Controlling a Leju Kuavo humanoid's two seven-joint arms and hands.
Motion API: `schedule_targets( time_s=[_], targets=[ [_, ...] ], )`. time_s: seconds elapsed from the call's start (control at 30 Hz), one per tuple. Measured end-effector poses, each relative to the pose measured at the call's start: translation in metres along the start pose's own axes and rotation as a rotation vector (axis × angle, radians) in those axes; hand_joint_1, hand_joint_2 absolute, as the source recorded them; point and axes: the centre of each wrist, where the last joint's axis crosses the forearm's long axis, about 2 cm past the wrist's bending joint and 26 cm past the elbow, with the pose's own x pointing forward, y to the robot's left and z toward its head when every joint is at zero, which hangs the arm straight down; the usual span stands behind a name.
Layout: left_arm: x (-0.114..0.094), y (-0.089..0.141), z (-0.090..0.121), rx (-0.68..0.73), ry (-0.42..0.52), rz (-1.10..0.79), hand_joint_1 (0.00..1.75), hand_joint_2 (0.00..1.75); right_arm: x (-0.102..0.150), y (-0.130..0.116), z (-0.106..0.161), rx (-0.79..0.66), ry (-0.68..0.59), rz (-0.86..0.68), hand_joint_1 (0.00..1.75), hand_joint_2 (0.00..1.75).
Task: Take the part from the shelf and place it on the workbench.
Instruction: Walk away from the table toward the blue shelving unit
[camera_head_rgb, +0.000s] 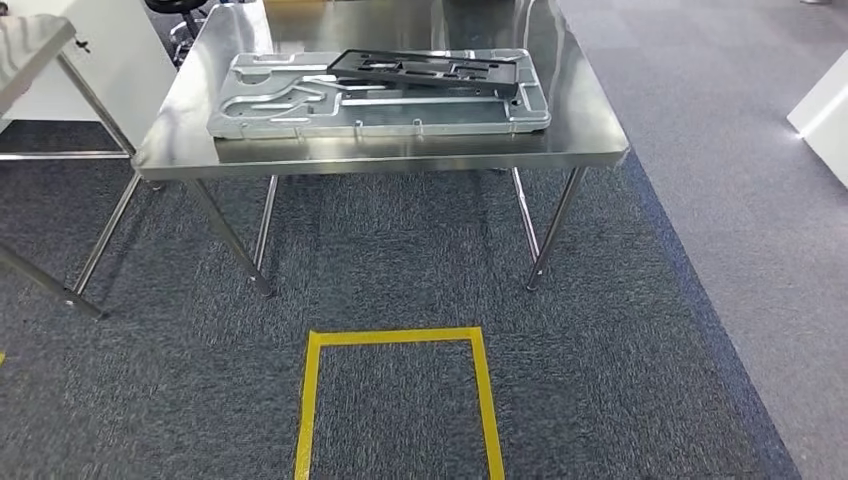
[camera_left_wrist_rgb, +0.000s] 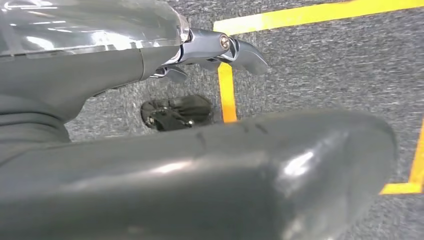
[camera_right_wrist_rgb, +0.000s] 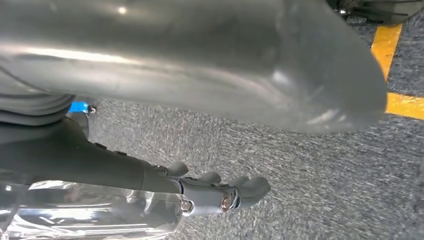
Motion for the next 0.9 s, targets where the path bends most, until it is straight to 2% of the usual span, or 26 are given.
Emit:
schedule_targets(
  time_s=[0.53, 0.83, 0.9],
  targets=[
    [-0.0025, -0.0030, 0.0008, 0.024, 0.052, -0.005, 0.00, 0.00, 0.0006, -0.0016, -0.0006, -0.002, -0.007, -0.005, 0.00, 0.00],
    [-0.0044, -0.0036, 0.0018, 0.025, 0.061, -0.005, 0.00, 0.00, -0.0033, -0.0006, 0.0001, 0.026, 0.016, -0.103, 0.00, 0.00],
    [-0.0042, -0.0031, 0.0018, 0.026, 0.060, -0.005, 0.00, 0.00, -0.0036, 0.0001, 0.0003, 0.032, 0.023, -0.131, 0.00, 0.87]
  ],
)
